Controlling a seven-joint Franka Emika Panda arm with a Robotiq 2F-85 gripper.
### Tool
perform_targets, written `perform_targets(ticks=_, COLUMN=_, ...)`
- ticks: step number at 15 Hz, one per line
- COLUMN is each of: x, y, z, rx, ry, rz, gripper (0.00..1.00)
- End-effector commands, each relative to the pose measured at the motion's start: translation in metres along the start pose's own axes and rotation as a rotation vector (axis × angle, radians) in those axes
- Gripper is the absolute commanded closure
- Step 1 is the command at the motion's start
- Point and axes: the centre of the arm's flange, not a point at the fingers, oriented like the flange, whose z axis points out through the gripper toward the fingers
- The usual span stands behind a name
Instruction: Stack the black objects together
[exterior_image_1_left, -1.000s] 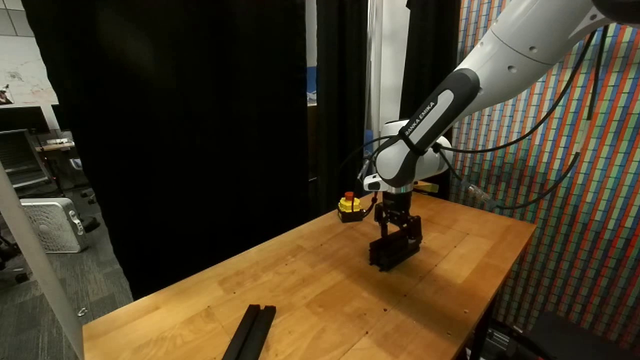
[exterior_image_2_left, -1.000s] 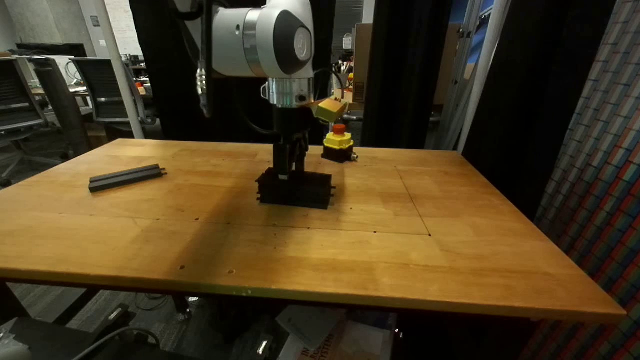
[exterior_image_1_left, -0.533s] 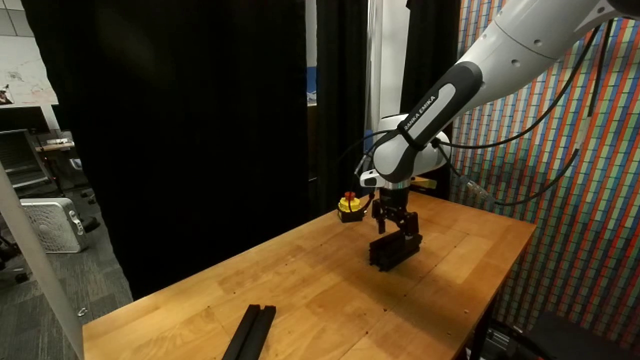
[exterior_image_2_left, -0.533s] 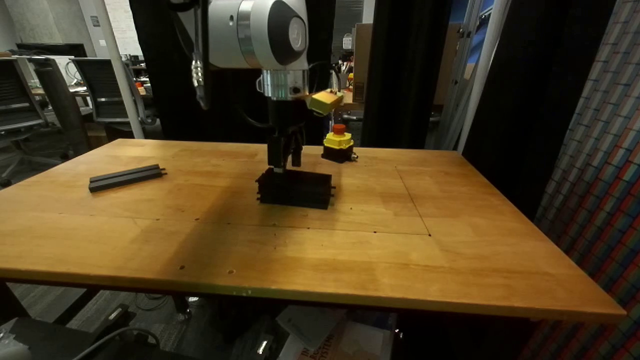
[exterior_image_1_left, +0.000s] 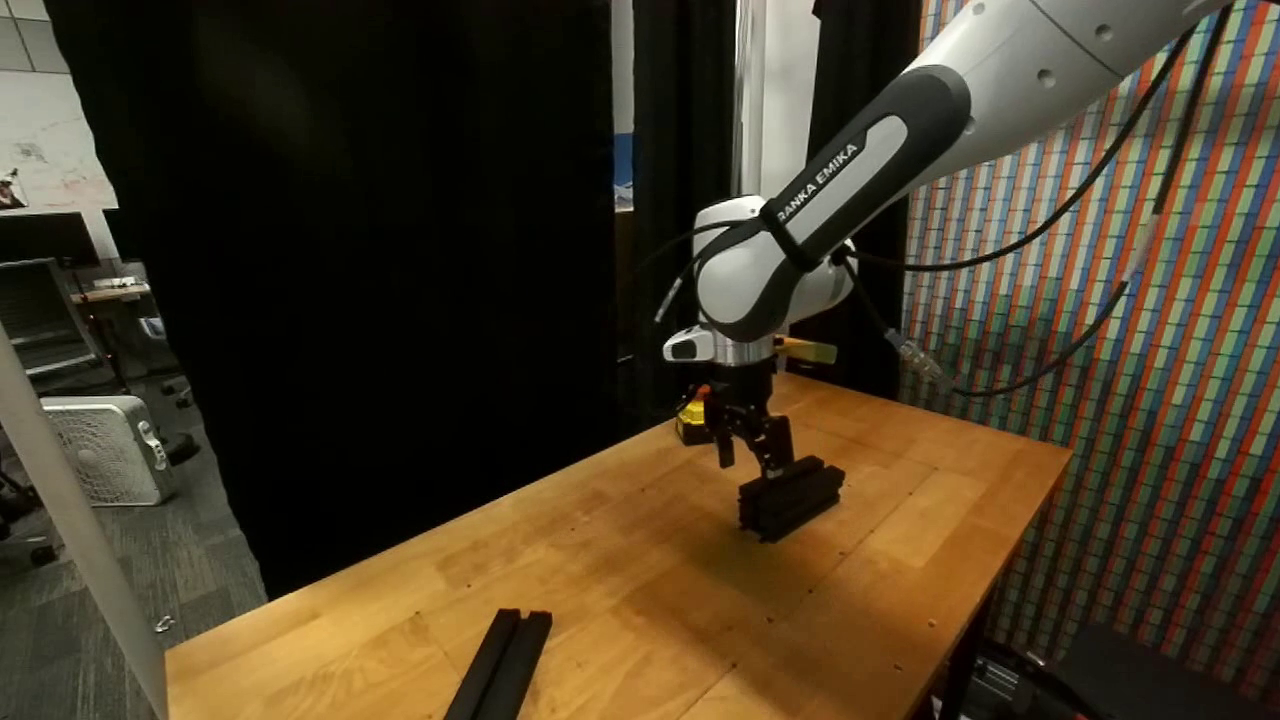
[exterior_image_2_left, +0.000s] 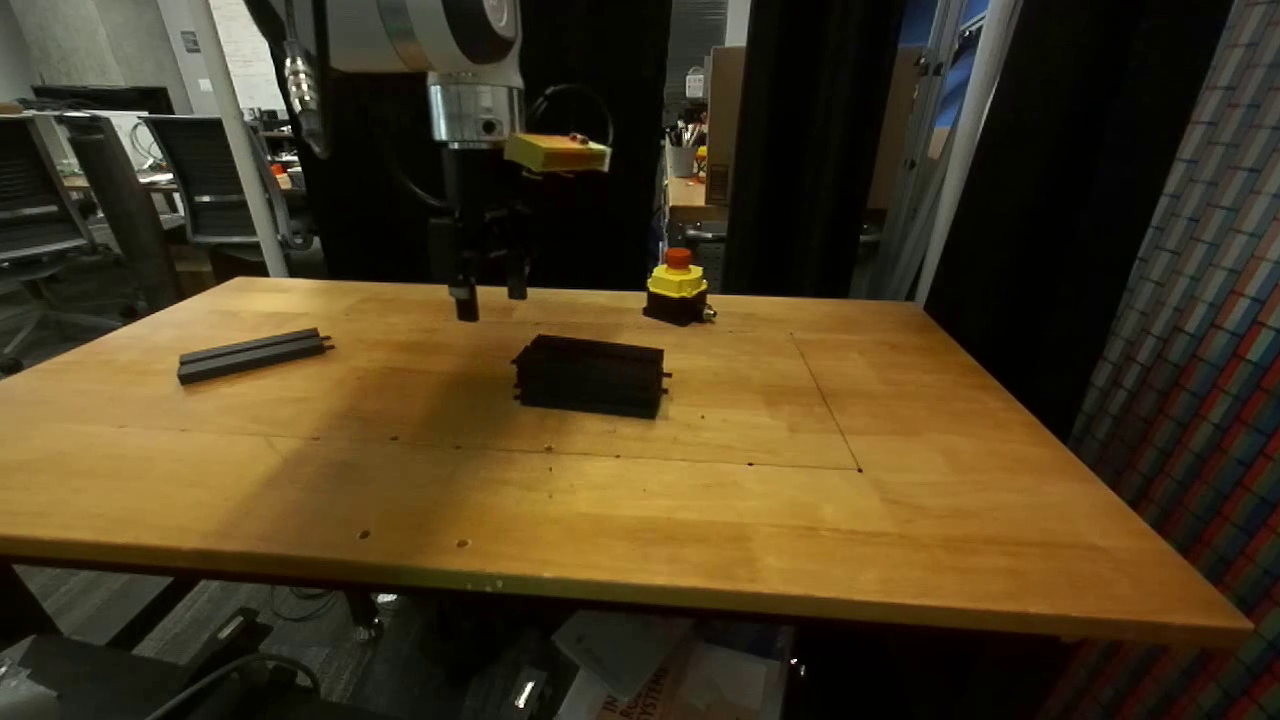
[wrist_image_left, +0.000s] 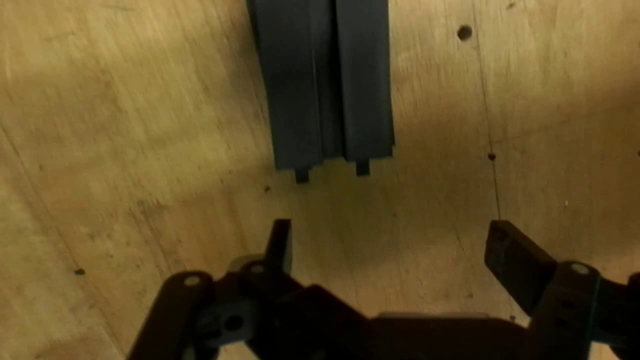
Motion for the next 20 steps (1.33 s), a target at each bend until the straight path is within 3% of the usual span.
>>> perform_targets(ticks=1, x=0.061, y=0.001, z=-0.007, rx=0.028, ry=0.005, rz=0.097, gripper=0.00)
perform_targets(ticks=4, x=0.111, y=-0.008, z=0.004, rx=0.028, ry=0.023, rz=0.199, gripper=0.00)
perform_targets(ticks=10, x=0.196, y=-0.035, z=0.024, rx=0.073, ry=0.095, rz=0.517, gripper=0.00)
perform_targets(ticks=20, x=0.281, y=-0.068, z=0.048, rx=0.147, ry=0.209, rz=1.021, gripper=0.00)
